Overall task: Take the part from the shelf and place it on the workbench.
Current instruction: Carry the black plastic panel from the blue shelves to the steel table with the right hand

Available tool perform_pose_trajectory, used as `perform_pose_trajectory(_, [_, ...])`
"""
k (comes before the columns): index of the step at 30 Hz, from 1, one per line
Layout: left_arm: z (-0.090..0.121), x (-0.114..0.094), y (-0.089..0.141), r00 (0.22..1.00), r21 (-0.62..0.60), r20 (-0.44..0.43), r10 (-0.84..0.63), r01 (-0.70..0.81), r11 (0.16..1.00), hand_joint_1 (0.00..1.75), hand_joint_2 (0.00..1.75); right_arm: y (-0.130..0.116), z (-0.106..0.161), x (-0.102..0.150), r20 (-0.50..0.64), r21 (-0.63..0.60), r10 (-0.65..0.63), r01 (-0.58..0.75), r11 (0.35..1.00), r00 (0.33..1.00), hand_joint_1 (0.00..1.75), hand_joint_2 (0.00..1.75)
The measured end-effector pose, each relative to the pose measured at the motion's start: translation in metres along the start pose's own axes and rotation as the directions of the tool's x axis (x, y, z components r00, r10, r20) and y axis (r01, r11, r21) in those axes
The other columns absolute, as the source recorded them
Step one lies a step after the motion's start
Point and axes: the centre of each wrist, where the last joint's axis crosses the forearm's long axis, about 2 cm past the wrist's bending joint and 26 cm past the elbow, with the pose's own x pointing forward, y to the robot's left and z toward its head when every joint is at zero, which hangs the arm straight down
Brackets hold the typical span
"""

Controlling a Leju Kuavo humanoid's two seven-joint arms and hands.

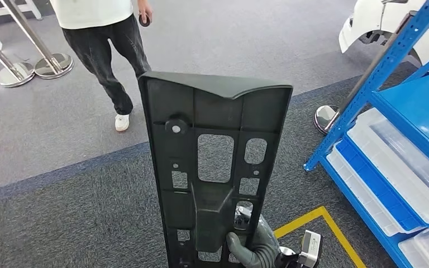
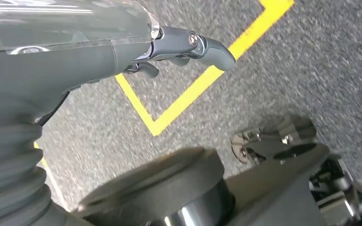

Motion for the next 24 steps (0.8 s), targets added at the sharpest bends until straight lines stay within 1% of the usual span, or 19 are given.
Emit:
perform_pose_trajectory(5, [-0.001, 0.007, 0.002, 1.000, 0.004, 0.027, -0.011, 0.011, 1.000, 0.00, 1.75, 0.001, -0.003, 0.005, 0.017, 0.007, 0.000, 0.000, 1.000, 1.000, 1.41, 1.75])
perform_pose_trajectory(14, [-0.002, 0.011, 0.010, 0.998, 0.008, 0.036, -0.049, 0.049, 0.999, 0.00, 1.75, 0.001, 0.000, 0.006, 0.050, -0.015, 0.014, -0.013, 1.000, 0.999, 1.41, 1.75])
perform_pose_trajectory(24, [-0.003, 0.012, 0.017, 0.998, 0.024, 0.044, -0.054, 0.053, 0.998, 0.00, 1.75, 0.002, -0.001, 0.007, 0.060, -0.011, 0.012, -0.011, 1.000, 0.998, 1.41, 1.75])
